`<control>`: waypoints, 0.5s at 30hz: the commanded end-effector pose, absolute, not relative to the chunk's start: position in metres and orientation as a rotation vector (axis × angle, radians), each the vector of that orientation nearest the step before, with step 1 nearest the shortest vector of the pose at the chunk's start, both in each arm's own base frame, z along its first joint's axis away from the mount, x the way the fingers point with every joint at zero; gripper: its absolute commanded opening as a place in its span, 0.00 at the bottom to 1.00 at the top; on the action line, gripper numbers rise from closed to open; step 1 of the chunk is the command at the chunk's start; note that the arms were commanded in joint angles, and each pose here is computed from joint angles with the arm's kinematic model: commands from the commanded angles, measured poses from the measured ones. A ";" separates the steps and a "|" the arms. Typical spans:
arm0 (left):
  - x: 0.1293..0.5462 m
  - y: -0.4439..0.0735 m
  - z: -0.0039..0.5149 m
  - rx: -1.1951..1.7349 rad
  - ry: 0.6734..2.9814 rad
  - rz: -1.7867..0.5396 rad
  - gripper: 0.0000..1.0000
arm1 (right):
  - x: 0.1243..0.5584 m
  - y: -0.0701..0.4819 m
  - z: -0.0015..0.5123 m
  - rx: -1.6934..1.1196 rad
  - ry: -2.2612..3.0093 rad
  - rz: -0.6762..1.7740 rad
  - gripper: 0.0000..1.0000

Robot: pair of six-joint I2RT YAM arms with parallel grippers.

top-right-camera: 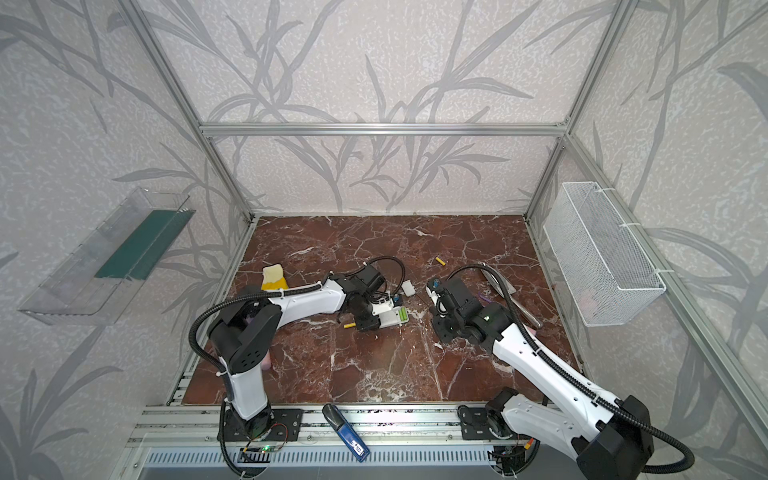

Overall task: Unload the batteries from the remote control
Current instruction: 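Grasp the display remote with the left gripper, battery end facing the screwdriver, then push the screwdriver tip against the green batteries with the right gripper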

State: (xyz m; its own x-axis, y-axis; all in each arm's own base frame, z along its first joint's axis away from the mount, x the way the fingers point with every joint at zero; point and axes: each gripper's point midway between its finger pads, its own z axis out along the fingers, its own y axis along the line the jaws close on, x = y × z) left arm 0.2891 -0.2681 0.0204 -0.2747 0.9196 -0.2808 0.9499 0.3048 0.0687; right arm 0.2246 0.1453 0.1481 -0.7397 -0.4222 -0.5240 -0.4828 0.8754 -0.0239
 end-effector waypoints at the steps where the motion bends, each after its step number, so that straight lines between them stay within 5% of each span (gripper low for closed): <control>1: 0.288 -0.243 0.019 1.691 2.371 -0.105 0.42 | 0.225 0.149 0.157 -0.684 2.500 0.172 0.00; 15: 0.302 -0.223 0.013 1.644 2.420 -0.078 0.41 | 0.215 0.181 0.143 -0.864 2.525 0.189 0.00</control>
State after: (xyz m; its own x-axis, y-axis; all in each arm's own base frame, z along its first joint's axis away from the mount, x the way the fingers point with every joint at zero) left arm 0.3078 -0.2417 0.0202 -0.3420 0.8990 -0.2735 0.9249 0.3736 0.0713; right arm 0.2143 0.1711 0.1363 -0.7173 -0.5264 -0.4565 -0.5807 0.8137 -0.0259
